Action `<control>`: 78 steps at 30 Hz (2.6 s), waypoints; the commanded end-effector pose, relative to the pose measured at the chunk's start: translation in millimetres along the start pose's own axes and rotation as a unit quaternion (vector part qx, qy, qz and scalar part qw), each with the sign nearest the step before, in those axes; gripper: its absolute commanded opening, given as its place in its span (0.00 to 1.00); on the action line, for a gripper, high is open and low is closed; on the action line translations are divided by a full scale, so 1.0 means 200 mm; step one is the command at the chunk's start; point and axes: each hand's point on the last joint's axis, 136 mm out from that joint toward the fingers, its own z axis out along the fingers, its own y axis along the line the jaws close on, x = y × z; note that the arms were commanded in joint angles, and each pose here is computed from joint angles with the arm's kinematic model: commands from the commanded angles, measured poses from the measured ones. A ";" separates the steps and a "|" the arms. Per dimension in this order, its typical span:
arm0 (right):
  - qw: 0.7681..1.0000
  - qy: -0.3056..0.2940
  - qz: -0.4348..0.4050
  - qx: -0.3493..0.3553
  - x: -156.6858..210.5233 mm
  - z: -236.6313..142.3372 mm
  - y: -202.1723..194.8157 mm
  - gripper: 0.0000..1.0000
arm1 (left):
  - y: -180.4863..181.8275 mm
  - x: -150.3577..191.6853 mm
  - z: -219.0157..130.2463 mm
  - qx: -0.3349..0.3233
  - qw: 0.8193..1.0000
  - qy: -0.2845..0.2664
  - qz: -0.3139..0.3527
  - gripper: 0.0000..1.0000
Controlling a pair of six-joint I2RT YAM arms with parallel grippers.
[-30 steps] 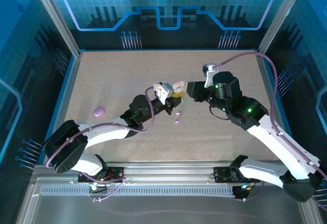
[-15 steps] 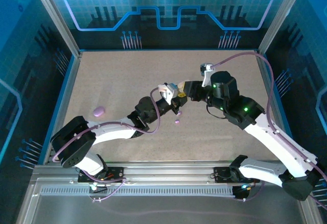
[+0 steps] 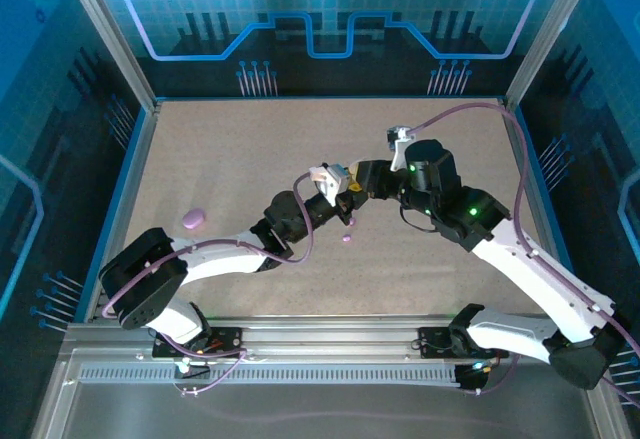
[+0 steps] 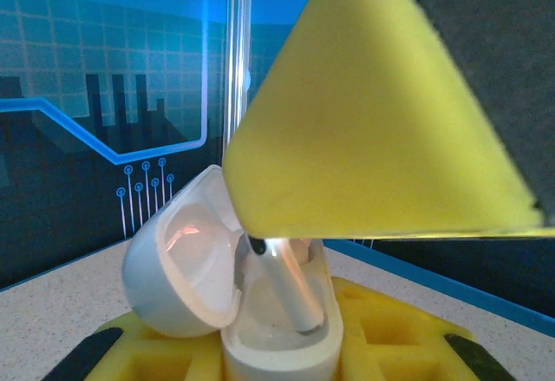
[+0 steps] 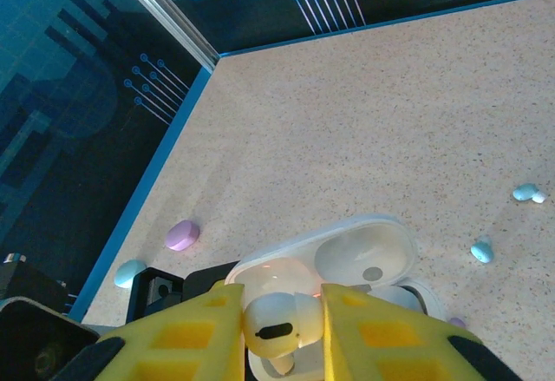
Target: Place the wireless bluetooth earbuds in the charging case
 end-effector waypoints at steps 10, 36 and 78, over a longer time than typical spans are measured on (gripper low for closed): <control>1.000 0.012 -0.018 0.011 0.05 0.04 -0.01 0.28 | 0.00 -0.19 0.01 -0.012 0.998 -0.064 -0.004 0.23; 0.999 0.020 -0.034 0.014 0.06 -0.02 -0.02 0.35 | -0.02 -0.23 0.01 -0.002 0.998 -0.069 0.003 0.23; 0.981 0.194 -0.005 0.025 -0.03 -0.02 -0.21 0.61 | -0.20 -0.13 -0.11 0.117 0.988 -0.013 0.102 0.24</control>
